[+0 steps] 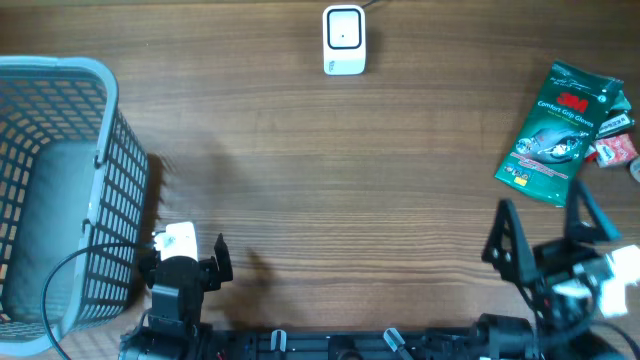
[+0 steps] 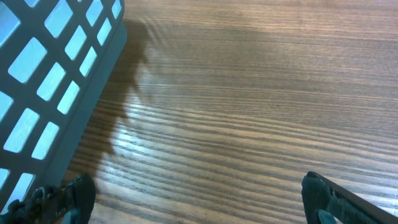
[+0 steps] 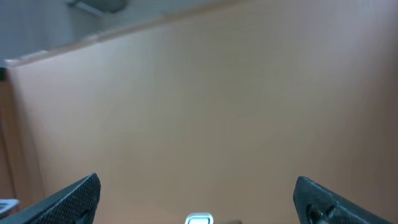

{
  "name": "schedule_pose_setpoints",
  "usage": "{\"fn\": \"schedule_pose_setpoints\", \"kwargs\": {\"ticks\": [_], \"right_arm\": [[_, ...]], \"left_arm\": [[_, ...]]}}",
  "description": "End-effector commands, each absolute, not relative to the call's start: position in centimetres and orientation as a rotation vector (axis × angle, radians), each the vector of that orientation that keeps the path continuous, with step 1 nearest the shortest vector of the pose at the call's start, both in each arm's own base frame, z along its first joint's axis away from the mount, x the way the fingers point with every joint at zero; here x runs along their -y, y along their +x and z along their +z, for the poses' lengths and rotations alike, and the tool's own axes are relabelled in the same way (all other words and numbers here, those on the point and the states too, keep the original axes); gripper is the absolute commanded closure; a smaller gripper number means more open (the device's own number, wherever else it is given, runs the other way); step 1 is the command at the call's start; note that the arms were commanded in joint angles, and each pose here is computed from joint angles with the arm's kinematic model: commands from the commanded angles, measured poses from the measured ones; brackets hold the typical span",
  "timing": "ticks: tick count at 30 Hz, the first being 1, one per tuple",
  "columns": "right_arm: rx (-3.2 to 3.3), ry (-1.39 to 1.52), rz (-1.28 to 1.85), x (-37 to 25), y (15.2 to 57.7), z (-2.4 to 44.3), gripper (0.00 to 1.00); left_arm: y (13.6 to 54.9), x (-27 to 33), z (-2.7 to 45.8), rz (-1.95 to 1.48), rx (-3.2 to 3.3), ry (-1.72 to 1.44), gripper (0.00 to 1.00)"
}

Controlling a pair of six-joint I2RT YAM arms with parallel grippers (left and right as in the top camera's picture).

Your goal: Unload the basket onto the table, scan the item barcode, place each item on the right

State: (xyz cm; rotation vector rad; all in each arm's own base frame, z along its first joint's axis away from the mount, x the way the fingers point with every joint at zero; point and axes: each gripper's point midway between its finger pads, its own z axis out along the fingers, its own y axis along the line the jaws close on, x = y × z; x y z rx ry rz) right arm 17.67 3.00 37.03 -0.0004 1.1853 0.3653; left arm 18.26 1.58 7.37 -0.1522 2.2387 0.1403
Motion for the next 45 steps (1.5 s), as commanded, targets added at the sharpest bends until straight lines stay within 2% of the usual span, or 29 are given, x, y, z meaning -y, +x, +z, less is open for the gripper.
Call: {"fn": "schedule_pose_setpoints", "kwargs": {"ticks": [1,11,21,45], "right_arm": [[-1.196,0.093,0.377,-1.9,19.3,34.5,0.0],[-1.318,0.167,0.393,-1.2,23.6,24.2,0.0],[-1.556,0.237,0.378,-1.2,24.6,17.7,0.0],[-1.556,0.237,0.379,-1.2,24.6,17.7,0.01]], "left_arm": [[18.2,-1.6,7.1,0.145,-2.245,-0.133,0.0],[18.2,-1.6,7.1,0.145,-2.245,-0.133,0.0],[18.2,-1.6,7.1,0.145,-2.245,-0.133,0.0],[18.2,-1.5,7.1,0.145,-2.245,-0.133,0.0]]}}
